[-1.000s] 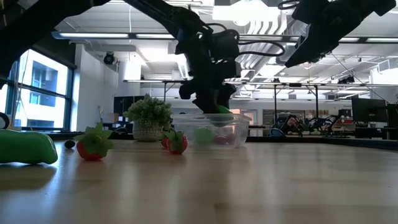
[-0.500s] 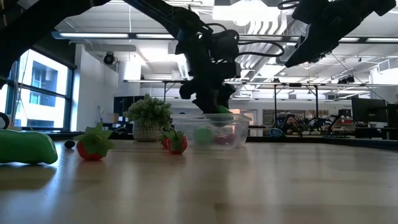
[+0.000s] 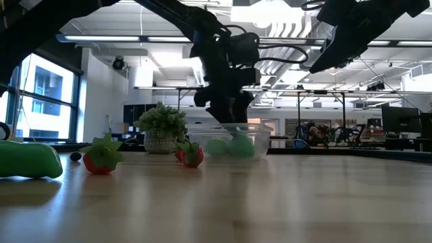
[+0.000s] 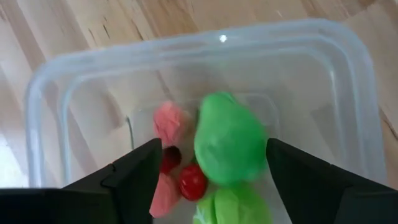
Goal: Pick and placing Produce into tupperware
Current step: Put the strawberry into the transparent container
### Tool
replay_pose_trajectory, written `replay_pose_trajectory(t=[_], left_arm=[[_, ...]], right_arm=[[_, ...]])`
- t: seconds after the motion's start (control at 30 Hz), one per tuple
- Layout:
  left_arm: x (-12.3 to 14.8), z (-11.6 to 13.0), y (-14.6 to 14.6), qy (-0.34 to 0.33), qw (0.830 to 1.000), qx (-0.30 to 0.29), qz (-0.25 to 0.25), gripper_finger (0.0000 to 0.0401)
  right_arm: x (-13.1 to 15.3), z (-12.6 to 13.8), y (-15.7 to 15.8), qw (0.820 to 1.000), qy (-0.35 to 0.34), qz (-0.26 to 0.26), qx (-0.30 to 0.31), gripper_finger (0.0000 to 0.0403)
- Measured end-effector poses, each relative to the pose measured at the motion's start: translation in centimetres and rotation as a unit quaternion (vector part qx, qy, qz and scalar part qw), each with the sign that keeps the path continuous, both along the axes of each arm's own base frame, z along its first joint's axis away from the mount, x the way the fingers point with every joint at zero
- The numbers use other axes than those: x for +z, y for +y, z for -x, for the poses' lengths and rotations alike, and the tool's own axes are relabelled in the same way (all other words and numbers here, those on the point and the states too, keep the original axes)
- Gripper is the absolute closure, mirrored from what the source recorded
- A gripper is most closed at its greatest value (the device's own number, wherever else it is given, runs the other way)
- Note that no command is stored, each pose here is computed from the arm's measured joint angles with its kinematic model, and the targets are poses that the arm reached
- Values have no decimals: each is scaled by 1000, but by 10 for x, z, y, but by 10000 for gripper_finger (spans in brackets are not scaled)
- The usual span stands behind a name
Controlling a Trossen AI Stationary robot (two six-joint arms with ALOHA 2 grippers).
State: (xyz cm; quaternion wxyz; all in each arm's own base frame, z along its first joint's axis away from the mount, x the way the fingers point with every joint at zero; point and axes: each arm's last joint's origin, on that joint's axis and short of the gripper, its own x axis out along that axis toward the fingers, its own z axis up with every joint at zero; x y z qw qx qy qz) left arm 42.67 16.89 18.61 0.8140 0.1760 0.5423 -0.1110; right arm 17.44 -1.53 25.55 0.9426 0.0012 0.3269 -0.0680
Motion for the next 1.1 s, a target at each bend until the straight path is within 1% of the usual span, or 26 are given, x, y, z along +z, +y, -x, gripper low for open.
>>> replay_pose_trajectory(t=[0.2,0.4,0.63,0.77,0.87,1.0,1.1], left_arm=[[25,3,-1,29,999,11,16,130],[68,11,-3,68,997,23,16,144],[113,26,-9,100,992,62,39,161],[126,32,-16,120,988,83,53,174],[133,32,-27,112,989,73,57,185],[150,35,-49,82,993,31,84,198],[164,39,-68,68,995,11,69,206]], right_arm=[[0,0,0,1000,0,0,0,327],[0,0,0,1000,0,0,1,327],[0,0,0,1000,0,0,1,327],[0,0,0,1000,0,-2,2,327],[0,0,0,1000,0,-2,3,327],[0,0,0,1000,0,-2,2,327],[0,0,0,1000,0,-2,2,327]])
